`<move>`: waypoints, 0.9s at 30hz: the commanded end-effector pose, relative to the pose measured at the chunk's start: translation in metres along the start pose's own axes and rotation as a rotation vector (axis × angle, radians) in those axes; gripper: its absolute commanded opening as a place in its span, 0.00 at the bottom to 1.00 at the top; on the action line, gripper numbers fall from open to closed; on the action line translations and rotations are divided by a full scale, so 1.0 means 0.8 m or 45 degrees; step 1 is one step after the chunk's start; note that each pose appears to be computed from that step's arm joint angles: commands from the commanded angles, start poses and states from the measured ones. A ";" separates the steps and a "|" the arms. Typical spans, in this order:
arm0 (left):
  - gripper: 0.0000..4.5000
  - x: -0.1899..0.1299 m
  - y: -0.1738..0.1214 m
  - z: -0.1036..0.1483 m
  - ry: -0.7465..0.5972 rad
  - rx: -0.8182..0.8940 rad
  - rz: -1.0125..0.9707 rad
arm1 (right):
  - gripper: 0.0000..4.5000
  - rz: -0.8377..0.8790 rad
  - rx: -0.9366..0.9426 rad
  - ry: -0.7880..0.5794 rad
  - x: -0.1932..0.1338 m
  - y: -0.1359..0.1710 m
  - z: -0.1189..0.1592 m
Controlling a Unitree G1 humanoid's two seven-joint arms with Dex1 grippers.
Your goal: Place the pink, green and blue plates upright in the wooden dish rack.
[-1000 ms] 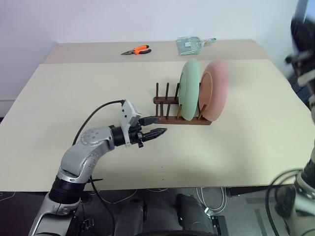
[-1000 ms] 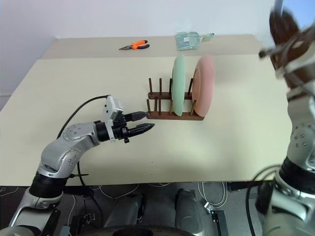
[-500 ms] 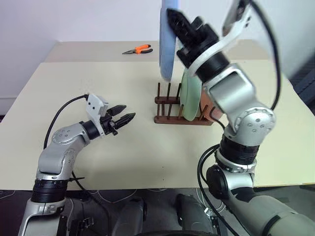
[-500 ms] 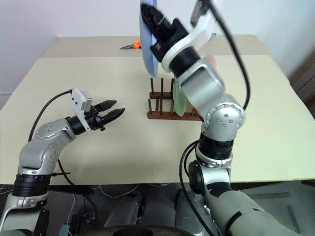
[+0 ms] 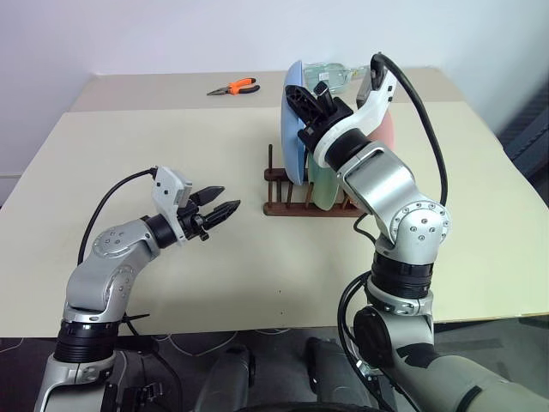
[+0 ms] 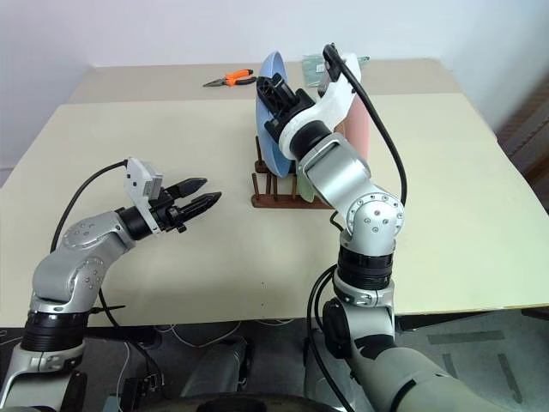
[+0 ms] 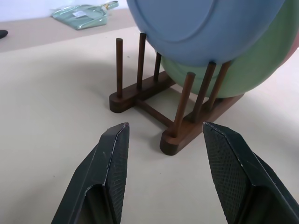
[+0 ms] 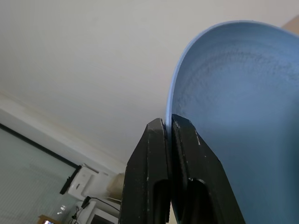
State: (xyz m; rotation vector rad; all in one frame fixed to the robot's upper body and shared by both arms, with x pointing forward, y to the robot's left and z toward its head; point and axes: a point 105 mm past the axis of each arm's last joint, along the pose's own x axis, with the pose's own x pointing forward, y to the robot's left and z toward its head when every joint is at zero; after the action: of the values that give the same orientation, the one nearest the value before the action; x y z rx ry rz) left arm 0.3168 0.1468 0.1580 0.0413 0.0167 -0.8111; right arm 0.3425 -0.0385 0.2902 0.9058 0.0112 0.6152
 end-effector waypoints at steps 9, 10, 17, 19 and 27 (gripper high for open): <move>0.57 0.002 -0.008 0.014 -0.043 0.023 -0.035 | 0.01 0.274 -0.048 -0.055 -0.010 0.071 0.026; 0.57 0.002 -0.008 0.014 -0.042 0.022 -0.038 | 0.01 0.258 -0.042 -0.046 -0.009 0.066 0.023; 0.57 0.002 -0.011 0.014 -0.038 0.022 -0.051 | 0.01 0.105 0.045 0.006 0.000 0.019 0.003; 0.57 0.002 -0.012 0.014 -0.036 0.021 -0.054 | 0.01 0.073 0.054 0.025 0.002 0.007 -0.002; 0.57 0.002 -0.019 0.010 -0.022 0.008 -0.074 | 0.51 0.255 -0.626 -0.011 -0.005 0.040 0.022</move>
State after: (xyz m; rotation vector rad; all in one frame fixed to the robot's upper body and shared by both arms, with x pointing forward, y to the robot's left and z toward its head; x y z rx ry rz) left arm 0.3115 0.1396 0.1597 0.0392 0.0206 -0.8409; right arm 0.3502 -0.0470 0.2917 0.5551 -0.0825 0.6577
